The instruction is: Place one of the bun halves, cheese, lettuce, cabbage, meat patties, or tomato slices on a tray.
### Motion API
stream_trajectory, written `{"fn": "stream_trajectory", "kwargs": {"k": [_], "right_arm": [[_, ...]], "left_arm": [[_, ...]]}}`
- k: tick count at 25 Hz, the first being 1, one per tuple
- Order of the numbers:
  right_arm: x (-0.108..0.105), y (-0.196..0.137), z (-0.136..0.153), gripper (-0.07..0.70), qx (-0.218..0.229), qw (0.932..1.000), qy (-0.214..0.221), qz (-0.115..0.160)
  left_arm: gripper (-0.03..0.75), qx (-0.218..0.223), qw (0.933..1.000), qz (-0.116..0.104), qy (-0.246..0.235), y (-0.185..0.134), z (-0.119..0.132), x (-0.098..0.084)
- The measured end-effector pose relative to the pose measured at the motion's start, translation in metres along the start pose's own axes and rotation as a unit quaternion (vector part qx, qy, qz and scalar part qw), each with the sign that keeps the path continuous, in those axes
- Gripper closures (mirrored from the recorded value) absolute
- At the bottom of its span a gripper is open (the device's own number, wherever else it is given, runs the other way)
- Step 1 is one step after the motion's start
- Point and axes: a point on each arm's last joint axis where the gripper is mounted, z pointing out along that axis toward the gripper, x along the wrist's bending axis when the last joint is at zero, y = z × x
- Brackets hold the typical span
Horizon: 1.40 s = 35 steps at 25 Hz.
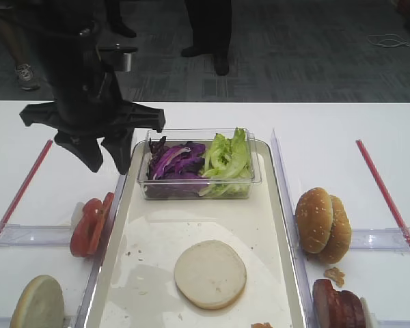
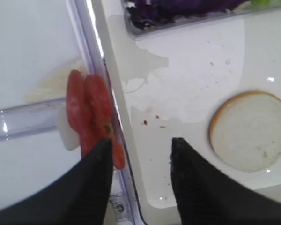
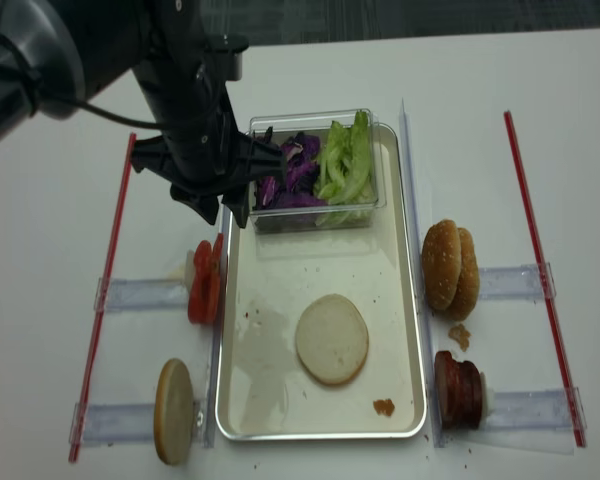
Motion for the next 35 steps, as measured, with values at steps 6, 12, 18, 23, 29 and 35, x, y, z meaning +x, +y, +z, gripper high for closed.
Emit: {"fn": "stream_trajectory", "kwargs": {"k": [6,12,18,23,29,35], "right_arm": [[0.000,0.000,0.000,0.247,0.000,1.0000,0.000,0.000],[0.000,0.000,0.000,0.247,0.000,1.0000,0.000,0.000],[0.000,0.000,0.000,0.247,0.000,1.0000,0.000,0.000],[0.000,0.000,0.000,0.247,0.000,1.0000,0.000,0.000],[0.000,0.000,0.000,0.247,0.000,1.0000,0.000,0.001],[0.000,0.000,0.000,0.247,0.000,1.0000,0.000,0.003]], "left_arm": [[0.436,-0.005,0.9993,-0.031,0.019,-0.002,-0.006,0.037],[0.436,-0.007,0.9970,-0.069,0.032,-0.015,-0.014,0.081],[0.436,-0.010,0.9959,-0.078,0.045,-0.022,-0.021,0.104],[0.436,-0.009,0.9962,-0.074,0.045,-0.023,-0.020,0.104],[0.436,-0.032,0.9959,-0.072,0.043,-0.029,-0.035,0.103],[0.440,-0.067,0.9948,-0.065,0.041,-0.063,-0.061,0.101]]}}
